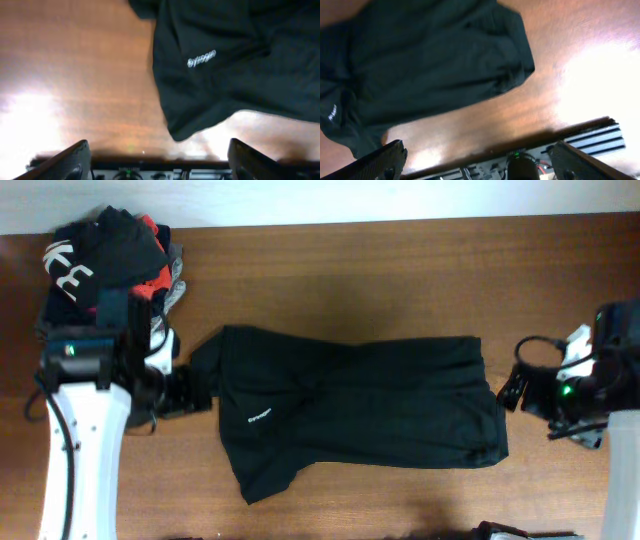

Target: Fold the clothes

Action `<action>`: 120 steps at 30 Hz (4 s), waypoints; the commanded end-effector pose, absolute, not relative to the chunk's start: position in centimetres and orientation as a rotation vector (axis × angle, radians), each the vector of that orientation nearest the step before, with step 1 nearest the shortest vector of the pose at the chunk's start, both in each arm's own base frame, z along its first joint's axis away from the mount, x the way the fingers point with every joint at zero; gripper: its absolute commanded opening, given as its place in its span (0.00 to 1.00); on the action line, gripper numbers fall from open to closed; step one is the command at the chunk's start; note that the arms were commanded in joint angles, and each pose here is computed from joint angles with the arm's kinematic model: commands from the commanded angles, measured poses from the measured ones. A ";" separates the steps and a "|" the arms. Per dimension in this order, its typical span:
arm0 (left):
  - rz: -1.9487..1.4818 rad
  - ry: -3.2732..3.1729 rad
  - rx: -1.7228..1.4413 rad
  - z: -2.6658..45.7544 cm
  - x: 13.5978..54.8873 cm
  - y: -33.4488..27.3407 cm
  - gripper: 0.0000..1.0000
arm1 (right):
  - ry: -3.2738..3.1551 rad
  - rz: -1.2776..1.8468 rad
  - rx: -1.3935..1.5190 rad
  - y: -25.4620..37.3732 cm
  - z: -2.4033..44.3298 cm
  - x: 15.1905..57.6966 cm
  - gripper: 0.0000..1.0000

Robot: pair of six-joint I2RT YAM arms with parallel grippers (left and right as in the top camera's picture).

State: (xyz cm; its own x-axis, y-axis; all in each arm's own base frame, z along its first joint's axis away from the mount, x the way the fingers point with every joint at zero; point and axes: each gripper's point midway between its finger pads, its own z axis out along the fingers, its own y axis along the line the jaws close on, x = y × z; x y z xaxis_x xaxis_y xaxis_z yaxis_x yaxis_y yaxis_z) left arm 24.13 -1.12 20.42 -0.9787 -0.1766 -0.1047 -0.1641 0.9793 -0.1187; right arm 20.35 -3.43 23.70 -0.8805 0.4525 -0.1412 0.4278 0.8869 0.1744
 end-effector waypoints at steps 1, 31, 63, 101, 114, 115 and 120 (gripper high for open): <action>-0.229 2.964 -0.312 19.9 21.8 -1.8 0.93 | 2.889 0.211 0.707 -3.0 21.9 19.3 0.96; -0.510 3.016 -0.953 6.3 13.0 -5.1 0.81 | 2.847 0.241 1.085 -3.2 12.9 20.2 0.99; -0.041 3.197 -0.852 0.1 14.4 -7.8 0.79 | 2.829 0.241 1.076 -3.4 12.7 21.0 0.98; -0.045 3.197 -0.821 -1.4 13.8 -7.5 0.01 | 2.796 0.228 1.482 -2.4 5.1 17.4 0.66; -0.046 3.201 -0.807 -1.4 13.8 -7.5 0.01 | 2.821 0.198 1.596 -2.6 -0.5 17.6 0.61; -0.046 3.201 -0.807 -1.4 13.8 -7.5 0.01 | 2.828 0.195 1.604 -2.6 -0.8 17.6 0.60; -0.046 3.201 -0.807 -1.4 13.8 -7.5 0.01 | 2.838 0.150 1.614 -3.0 -1.6 17.6 0.58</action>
State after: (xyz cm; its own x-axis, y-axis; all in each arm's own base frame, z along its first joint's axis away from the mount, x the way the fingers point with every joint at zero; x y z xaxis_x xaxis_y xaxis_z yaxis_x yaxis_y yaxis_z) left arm 14.59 -7.91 -0.56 -0.8620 -0.4827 0.1549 -0.4900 0.8717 -0.0103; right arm 18.13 -2.74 -0.53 -0.5153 0.8432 0.1531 0.8565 0.5130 0.0577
